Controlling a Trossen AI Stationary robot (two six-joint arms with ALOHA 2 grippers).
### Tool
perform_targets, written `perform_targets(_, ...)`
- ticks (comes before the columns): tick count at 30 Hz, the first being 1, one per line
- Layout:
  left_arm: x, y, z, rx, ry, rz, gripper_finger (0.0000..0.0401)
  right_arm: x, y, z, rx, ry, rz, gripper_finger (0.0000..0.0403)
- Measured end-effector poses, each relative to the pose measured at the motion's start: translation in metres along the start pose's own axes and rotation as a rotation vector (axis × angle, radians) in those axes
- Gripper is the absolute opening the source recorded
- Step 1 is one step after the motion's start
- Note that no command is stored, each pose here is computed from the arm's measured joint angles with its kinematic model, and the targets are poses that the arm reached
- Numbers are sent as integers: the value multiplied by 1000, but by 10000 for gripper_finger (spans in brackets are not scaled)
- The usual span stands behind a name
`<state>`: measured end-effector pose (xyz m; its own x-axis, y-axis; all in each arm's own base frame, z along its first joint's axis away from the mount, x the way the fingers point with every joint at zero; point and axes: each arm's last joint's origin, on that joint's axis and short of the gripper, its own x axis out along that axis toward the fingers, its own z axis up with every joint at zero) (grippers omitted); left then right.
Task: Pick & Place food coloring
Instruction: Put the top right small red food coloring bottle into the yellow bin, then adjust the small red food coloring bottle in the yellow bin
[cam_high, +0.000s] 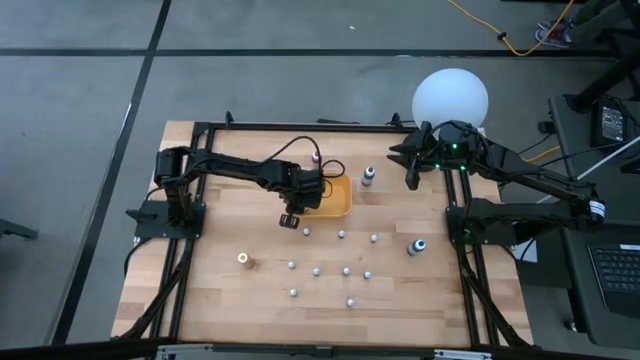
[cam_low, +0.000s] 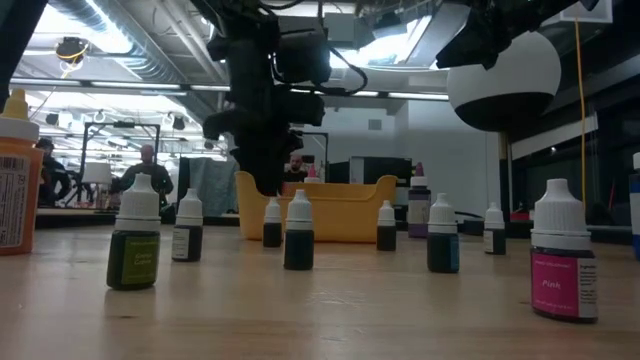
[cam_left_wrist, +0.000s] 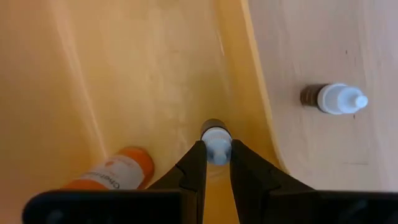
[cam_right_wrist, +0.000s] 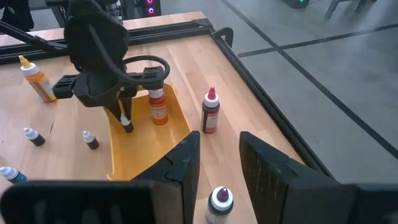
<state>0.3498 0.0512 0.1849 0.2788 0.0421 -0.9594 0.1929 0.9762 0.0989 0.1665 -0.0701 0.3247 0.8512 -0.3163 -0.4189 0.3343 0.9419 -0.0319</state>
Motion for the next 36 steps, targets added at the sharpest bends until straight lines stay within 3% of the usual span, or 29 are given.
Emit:
perform_targets(13, 0, 0, -1, -1, 4, 1, 84, 0, 0, 0, 2, 0, 0, 116)
perform_targets(27, 0, 0, -1, 1, 13, 2, 88, 0, 0, 0, 2, 0, 0, 116)
perform_targets(36, 0, -3, 1, 235, 0, -3, 89, 0, 0, 0, 0, 0, 0, 116)
